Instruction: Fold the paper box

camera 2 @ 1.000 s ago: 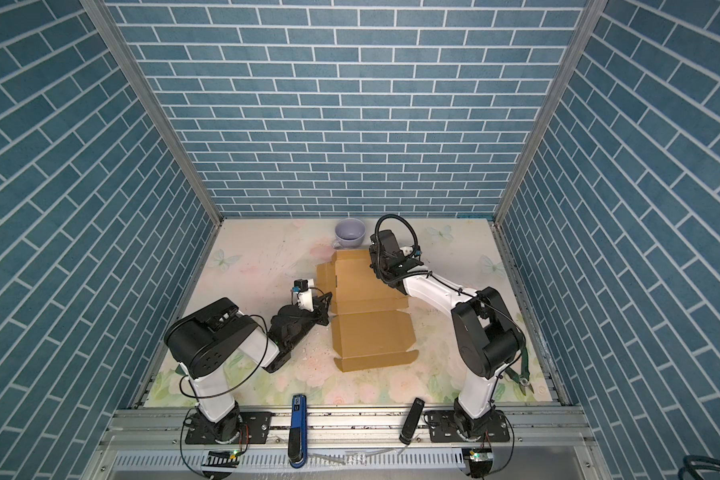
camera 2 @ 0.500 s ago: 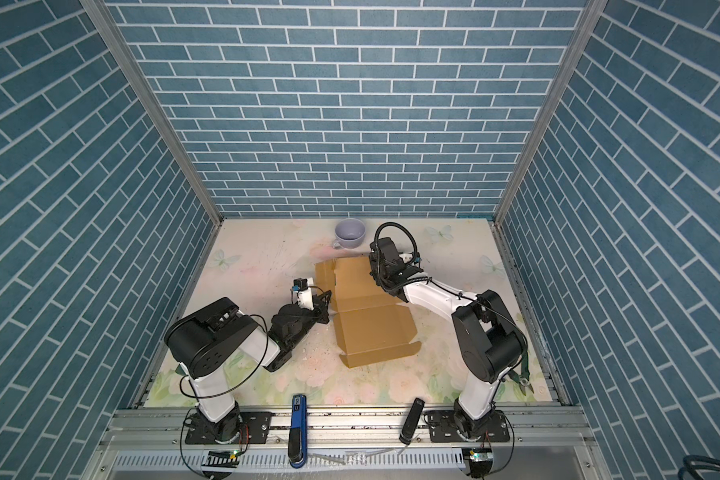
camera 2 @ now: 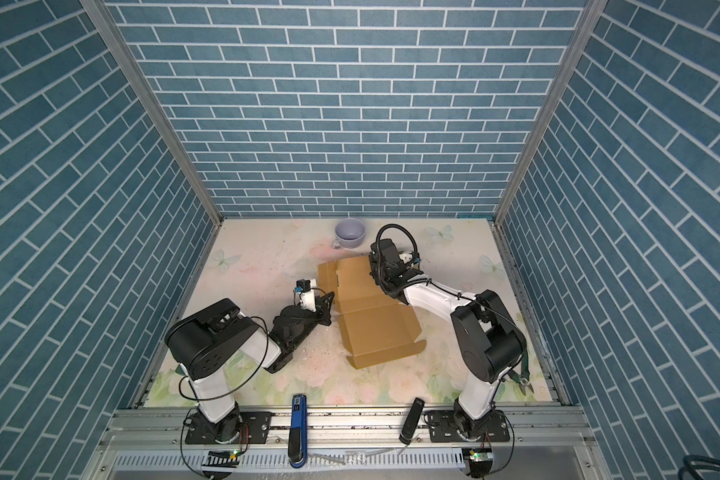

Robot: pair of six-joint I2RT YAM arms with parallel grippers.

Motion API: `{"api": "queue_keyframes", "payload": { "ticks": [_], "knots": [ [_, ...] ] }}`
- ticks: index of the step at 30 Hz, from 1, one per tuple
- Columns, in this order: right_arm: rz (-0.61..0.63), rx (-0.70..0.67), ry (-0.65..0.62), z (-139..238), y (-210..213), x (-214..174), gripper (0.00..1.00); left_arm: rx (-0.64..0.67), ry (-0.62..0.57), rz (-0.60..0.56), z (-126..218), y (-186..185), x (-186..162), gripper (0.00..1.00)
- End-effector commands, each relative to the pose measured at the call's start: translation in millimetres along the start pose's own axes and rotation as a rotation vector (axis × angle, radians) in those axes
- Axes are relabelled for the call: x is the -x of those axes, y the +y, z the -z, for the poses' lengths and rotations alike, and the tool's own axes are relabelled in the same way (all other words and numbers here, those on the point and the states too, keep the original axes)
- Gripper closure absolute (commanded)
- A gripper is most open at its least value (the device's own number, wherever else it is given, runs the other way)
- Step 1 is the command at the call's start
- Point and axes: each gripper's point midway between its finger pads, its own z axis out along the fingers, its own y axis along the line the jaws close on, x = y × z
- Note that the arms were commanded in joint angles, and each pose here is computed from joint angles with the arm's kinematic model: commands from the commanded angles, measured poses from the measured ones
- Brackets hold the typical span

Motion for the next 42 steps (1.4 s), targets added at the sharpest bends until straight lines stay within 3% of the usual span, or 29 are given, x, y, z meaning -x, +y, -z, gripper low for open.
{"api": "queue_keyframes", "payload": {
  "ticks": [1,14,31,33,42],
  "knots": [
    [-0.015,-0.023,-0.009,-6.8,-15.1,0.7,0.68,-0.061,-0.025,-0.034,2.0,-17.7,10.4,1.00],
    [-0.019,-0.014,-0.001,-14.2,-16.6,-0.6,0.73,-0.069,-0.027,-0.050,1.2,-22.6,15.3,1.00],
    [0.006,0.025,-0.007,-10.5,-12.0,4.5,0.88,-0.068,-0.006,-0.048,-2.4,-21.1,7.0,1.00],
    [0.007,0.025,-0.007,-10.4,-11.9,4.5,0.96,-0.068,-0.005,-0.049,-2.5,-20.9,6.7,1.00],
    [0.028,0.026,-0.015,-7.1,-11.1,6.4,0.99,-0.063,0.000,-0.060,-1.4,-20.2,6.3,0.97]
  ]
}}
